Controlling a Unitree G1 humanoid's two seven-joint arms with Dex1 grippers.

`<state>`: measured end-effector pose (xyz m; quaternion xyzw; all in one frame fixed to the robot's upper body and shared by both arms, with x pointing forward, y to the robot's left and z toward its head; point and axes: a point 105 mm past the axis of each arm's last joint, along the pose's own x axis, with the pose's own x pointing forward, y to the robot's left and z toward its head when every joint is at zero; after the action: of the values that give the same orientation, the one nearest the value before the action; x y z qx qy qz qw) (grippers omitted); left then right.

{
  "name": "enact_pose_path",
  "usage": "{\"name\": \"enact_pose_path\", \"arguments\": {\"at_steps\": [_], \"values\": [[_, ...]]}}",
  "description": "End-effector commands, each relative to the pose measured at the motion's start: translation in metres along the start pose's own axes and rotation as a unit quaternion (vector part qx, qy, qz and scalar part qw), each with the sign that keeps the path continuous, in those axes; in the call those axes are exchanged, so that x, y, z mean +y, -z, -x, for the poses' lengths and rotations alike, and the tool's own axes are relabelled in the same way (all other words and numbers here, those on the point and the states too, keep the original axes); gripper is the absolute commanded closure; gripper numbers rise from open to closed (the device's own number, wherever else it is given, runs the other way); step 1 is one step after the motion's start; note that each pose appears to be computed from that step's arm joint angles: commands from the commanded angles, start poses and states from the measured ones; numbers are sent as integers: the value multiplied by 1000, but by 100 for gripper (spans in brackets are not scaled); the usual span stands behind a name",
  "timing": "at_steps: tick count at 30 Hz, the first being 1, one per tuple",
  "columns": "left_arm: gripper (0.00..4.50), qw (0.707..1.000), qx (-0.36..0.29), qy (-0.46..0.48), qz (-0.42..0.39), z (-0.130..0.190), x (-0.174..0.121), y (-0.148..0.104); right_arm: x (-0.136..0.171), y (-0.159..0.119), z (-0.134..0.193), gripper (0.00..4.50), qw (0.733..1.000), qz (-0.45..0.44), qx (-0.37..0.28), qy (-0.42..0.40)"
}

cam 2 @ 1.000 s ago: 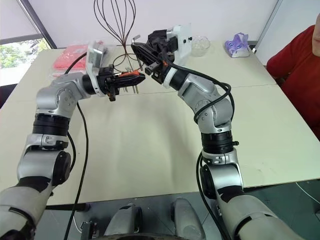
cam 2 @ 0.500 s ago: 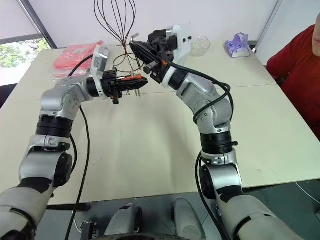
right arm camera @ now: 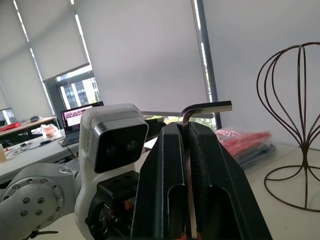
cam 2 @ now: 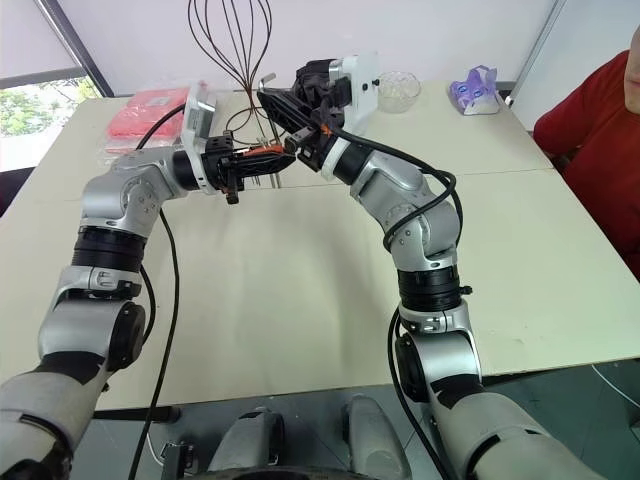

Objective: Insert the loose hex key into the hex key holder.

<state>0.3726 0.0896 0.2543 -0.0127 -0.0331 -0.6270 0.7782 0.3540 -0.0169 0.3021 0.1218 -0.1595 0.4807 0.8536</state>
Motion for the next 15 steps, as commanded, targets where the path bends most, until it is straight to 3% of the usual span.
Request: {"name": "enact_pose_path", "arguments": {"at_steps": [1,15], "values": [[450,999,-28,18,-29,0,-9,-22,5,-6,-2,445,1000,8,-15,-12],[450,999,-20,9,-26,1,-8,-14,2,-9,-4,445,1000,10,-21,-8]]}}
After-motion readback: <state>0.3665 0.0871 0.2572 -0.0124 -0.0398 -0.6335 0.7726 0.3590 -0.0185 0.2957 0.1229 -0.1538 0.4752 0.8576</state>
